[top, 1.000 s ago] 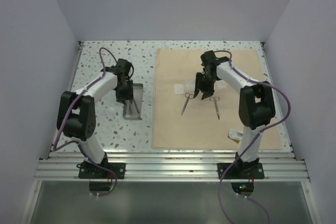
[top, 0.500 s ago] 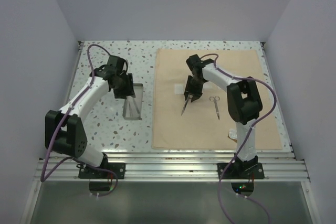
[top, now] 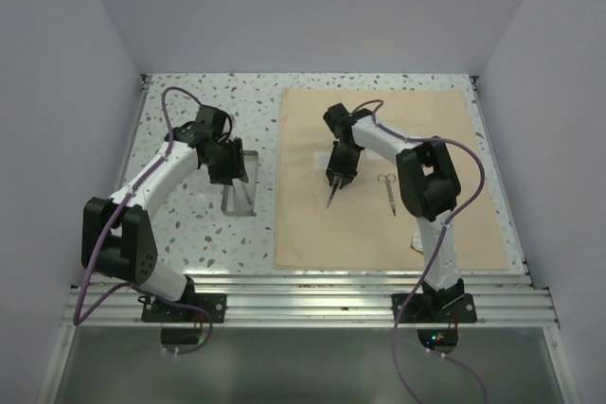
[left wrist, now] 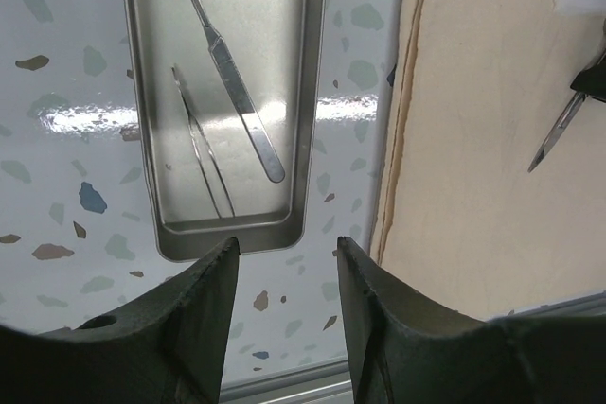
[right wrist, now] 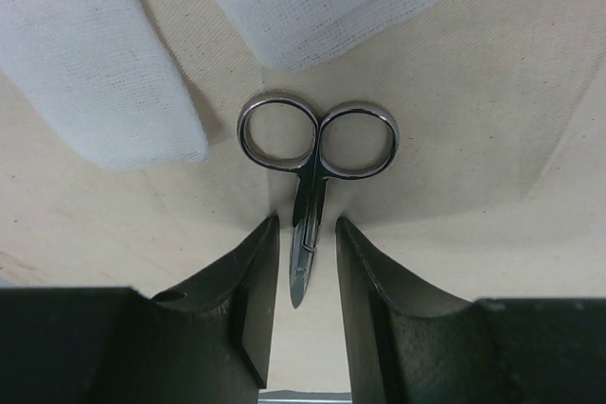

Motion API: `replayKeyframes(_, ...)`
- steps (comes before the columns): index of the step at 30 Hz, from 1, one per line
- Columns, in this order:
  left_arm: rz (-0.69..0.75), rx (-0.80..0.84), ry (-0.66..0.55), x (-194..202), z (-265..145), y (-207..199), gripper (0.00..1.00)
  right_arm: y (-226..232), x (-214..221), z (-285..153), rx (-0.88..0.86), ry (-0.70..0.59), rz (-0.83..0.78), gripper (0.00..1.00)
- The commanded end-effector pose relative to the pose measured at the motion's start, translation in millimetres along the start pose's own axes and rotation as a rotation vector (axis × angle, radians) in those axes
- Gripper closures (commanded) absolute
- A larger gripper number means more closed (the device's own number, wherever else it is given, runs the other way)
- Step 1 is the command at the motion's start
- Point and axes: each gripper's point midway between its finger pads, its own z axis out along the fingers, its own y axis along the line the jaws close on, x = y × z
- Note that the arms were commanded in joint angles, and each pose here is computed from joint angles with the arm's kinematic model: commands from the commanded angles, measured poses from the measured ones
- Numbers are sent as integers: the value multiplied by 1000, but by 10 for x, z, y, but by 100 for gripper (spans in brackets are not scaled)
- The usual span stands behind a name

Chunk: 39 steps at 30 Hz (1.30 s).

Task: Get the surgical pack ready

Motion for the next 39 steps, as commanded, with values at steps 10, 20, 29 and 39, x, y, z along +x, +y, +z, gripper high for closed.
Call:
replayKeyframes(10,34,96,-46,-59,-143,-183,49,-138,31,11,65,-32,-30,98)
replayKeyframes(20,42,396,-24,-82,-185,-786,49,39,20,-550,-169,-38,-148,100)
replayKeyframes(29,69,617,31,125,68,-1618,48,257,127,-785,-342,-7,-146,100)
replayKeyframes(39,53,713,88,199,259,-1982,47,454,175,-1072,-471,3,-116,100)
